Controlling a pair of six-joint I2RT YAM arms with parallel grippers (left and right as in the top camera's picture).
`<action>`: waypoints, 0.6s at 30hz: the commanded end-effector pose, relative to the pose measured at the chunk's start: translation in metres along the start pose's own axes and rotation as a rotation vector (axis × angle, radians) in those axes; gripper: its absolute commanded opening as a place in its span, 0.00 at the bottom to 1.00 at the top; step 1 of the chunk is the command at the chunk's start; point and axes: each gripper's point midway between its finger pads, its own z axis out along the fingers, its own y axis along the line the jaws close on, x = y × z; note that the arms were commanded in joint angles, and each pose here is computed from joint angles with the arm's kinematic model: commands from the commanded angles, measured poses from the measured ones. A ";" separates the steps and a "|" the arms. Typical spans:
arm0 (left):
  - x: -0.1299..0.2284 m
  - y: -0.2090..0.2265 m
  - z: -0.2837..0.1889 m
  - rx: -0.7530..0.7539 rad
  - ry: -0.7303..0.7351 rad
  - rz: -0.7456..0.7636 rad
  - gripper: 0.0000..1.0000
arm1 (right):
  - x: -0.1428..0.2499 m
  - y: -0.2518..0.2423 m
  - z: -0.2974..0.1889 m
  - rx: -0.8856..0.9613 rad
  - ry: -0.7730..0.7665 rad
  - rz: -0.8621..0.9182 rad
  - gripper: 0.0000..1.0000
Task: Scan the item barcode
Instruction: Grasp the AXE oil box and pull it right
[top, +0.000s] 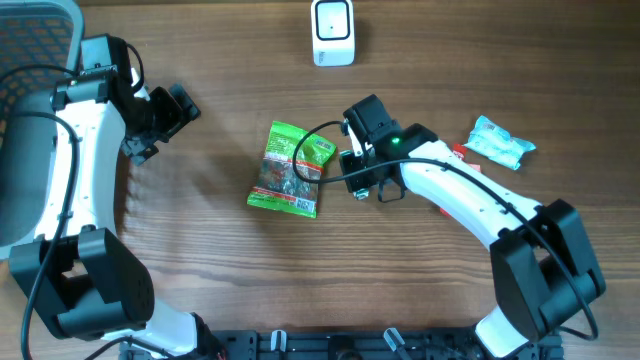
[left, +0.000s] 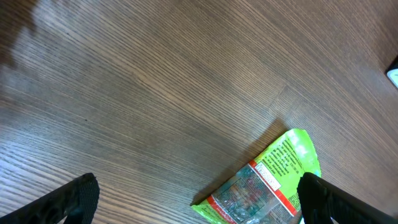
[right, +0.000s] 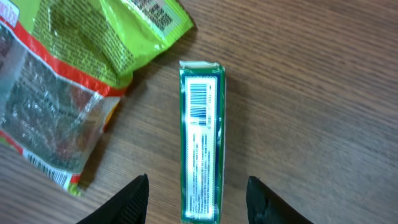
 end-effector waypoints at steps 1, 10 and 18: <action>0.002 0.001 0.003 0.002 0.013 0.005 1.00 | 0.015 0.000 0.022 -0.013 0.024 -0.016 0.51; 0.002 0.001 0.003 0.002 0.013 0.005 1.00 | 0.023 -0.004 0.036 -0.011 0.004 -0.017 0.39; 0.002 0.001 0.003 0.002 0.013 0.005 1.00 | 0.022 -0.009 0.036 0.014 -0.002 -0.015 0.22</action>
